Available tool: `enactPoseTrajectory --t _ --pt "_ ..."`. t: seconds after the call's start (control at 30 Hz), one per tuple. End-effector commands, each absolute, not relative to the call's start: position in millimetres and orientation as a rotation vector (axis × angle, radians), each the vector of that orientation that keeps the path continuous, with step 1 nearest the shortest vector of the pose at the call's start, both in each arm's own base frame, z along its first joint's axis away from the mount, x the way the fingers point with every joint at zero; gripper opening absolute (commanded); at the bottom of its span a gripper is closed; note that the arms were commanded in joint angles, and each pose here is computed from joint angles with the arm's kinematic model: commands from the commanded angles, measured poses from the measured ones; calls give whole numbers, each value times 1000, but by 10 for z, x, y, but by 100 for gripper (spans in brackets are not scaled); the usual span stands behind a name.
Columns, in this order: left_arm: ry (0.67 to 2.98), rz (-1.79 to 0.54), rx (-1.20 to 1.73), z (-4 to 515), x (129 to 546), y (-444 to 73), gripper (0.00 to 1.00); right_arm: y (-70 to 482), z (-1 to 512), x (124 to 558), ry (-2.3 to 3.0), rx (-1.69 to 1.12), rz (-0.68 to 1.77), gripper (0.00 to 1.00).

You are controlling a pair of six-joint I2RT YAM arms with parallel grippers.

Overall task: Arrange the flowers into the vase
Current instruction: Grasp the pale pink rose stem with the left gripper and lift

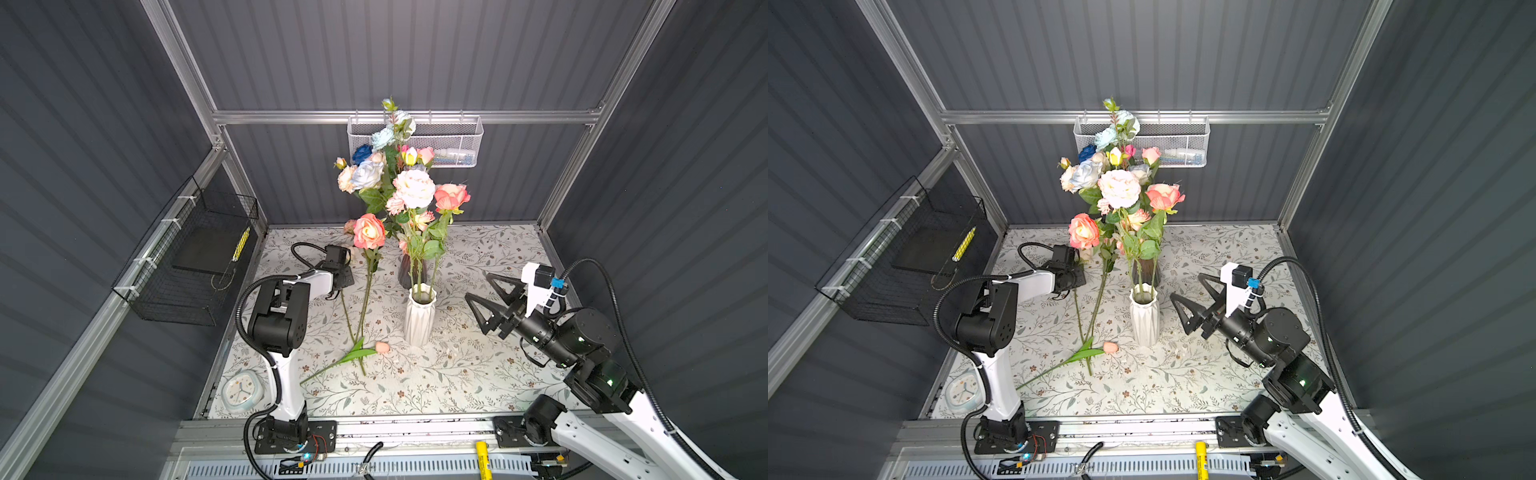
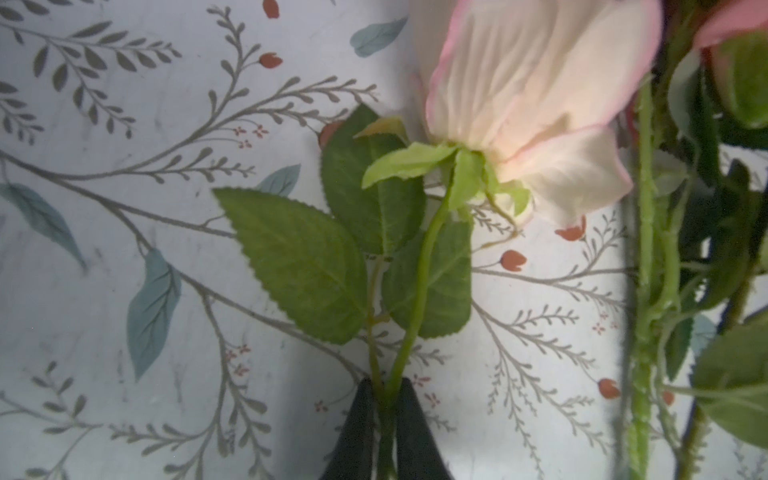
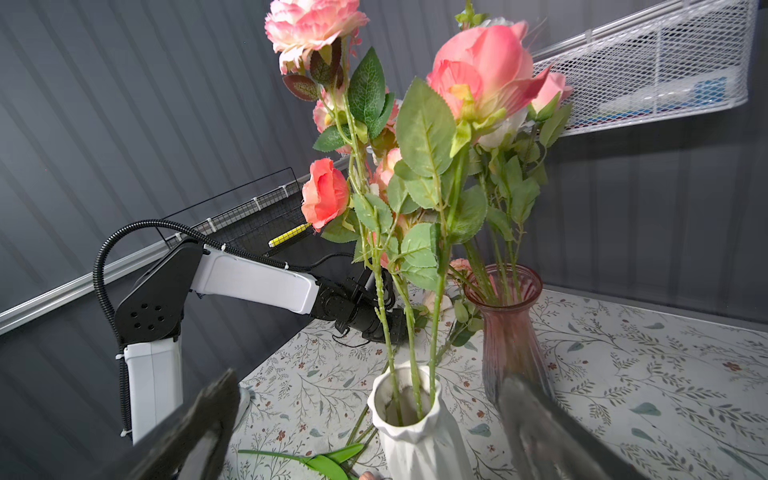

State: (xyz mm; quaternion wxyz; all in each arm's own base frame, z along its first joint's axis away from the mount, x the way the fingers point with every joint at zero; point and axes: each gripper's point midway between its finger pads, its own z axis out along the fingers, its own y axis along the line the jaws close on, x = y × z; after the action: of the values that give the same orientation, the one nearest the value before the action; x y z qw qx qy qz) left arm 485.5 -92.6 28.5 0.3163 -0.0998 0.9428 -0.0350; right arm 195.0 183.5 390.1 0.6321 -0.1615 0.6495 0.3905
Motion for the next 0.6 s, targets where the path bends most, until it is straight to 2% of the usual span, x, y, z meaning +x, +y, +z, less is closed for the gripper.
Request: enactPoseTrajectory --t 0.0,0.2,0.33,0.57 --pt "2497 -74 -262 267 4770 -908 7 1787 3912 1954 1479 -351 879 99" --pt "2375 -83 -252 676 4864 -884 0 1763 3917 1950 1473 -344 873 99" --pt "2272 -83 -260 1022 4900 -840 0 1759 3949 1942 1464 -343 876 99" --pt "2006 -86 -312 2035 4743 -656 0 1722 4024 1918 1437 -336 870 99"
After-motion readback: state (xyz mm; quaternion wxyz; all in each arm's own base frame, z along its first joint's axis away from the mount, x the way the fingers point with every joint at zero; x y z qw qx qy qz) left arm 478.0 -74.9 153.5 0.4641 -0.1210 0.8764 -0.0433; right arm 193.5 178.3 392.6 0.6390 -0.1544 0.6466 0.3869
